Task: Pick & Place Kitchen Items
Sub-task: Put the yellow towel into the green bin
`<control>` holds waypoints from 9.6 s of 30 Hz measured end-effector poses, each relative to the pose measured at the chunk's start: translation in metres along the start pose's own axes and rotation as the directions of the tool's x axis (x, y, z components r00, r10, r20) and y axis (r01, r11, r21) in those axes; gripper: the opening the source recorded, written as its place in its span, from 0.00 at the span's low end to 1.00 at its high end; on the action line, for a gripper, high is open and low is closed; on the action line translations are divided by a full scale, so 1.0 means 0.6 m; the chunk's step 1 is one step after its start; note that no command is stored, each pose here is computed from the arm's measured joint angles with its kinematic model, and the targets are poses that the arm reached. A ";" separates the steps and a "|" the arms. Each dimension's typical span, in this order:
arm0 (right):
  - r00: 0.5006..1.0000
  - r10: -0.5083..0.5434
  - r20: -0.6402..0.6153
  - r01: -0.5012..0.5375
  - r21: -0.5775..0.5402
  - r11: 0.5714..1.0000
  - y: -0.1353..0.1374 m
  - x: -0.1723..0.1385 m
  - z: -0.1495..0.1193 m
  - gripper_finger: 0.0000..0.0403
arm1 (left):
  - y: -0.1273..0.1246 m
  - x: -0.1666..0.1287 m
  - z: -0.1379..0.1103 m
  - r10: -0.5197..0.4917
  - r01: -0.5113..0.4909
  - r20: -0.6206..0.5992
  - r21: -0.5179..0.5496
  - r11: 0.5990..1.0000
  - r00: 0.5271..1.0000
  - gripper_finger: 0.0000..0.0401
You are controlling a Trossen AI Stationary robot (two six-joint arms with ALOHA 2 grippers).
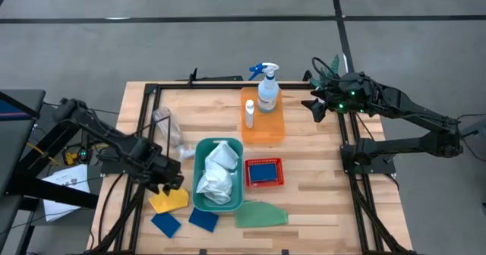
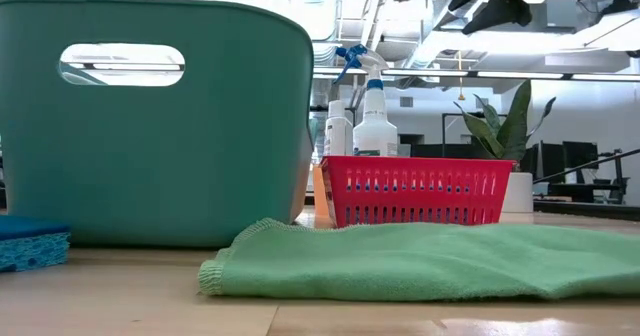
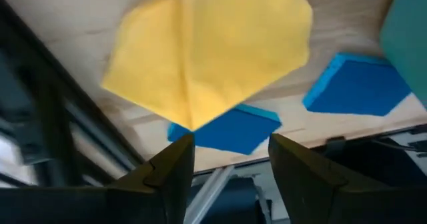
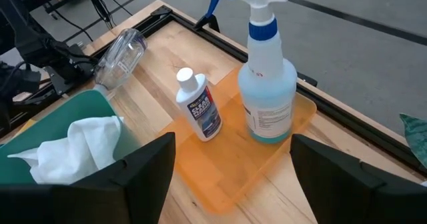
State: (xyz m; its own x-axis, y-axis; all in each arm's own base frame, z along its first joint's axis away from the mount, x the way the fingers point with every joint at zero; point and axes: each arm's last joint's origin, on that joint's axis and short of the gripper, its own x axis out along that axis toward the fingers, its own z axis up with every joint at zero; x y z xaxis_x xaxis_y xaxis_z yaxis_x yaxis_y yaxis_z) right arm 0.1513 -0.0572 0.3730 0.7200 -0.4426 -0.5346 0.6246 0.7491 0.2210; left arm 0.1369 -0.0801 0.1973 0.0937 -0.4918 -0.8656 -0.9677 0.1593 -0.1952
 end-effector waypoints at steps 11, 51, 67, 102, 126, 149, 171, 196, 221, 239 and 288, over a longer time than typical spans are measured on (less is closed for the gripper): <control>1.000 -0.028 0.009 0.028 0.002 1.000 -0.003 0.001 0.001 0.71 | 0.010 0.042 0.004 0.045 -0.041 0.038 -0.083 0.996 0.998 0.48; 1.000 -0.029 0.008 0.029 0.001 1.000 -0.003 0.001 0.001 0.71 | -0.016 0.135 0.022 0.189 -0.186 0.115 -0.032 0.982 0.975 0.50; 1.000 -0.027 0.008 0.027 0.010 1.000 -0.003 0.001 0.001 0.71 | 0.001 0.143 0.033 0.205 -0.205 0.127 -0.009 0.979 0.971 0.50; 1.000 -0.027 0.008 0.027 0.000 1.000 -0.003 0.001 0.001 0.71 | 0.005 0.133 0.034 0.171 -0.178 0.175 0.026 0.984 0.970 0.01; 1.000 -0.027 0.008 0.027 0.000 1.000 -0.003 0.001 0.001 0.71 | 0.005 0.071 0.013 -0.089 0.004 0.178 0.432 0.902 0.980 0.01; 1.000 -0.027 0.007 0.027 0.000 1.000 -0.003 0.001 0.001 0.71 | -0.036 0.027 -0.120 -0.525 0.642 -0.405 0.639 0.423 0.749 0.01; 1.000 -0.024 0.009 0.024 0.003 1.000 -0.002 0.001 0.001 0.71 | -0.066 -0.102 -0.080 -0.942 0.728 -0.236 0.686 0.013 0.239 0.01; 1.000 -0.022 0.012 0.022 -0.015 1.000 -0.002 0.001 0.002 0.71 | -0.183 -0.265 -0.040 -0.930 0.384 -0.234 0.916 -0.114 0.283 0.01; 0.999 -0.008 0.049 0.010 -0.043 0.999 0.000 0.001 0.008 0.71 | -0.342 -0.319 0.037 -0.758 -0.090 0.343 0.931 0.355 0.556 0.01; 0.999 0.040 0.029 -0.039 -0.043 0.998 0.003 0.001 0.007 0.71 | -0.349 -0.110 0.008 -0.233 -0.244 0.368 0.869 0.430 0.900 0.01; 1.000 0.025 0.018 -0.024 -0.050 0.998 -0.001 0.001 0.005 0.71 | -0.266 0.038 0.086 -0.095 -0.222 0.298 0.856 0.466 0.950 0.12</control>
State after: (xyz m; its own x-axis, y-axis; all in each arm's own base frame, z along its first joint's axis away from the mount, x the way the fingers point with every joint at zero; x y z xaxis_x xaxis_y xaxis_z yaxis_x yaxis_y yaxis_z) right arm 0.1524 -0.0595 0.3750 0.7405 -0.4328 -0.5142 0.5912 0.7832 0.1922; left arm 0.3055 -0.0725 0.1848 0.2507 -0.2267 -0.9411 -0.2719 0.9165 -0.2933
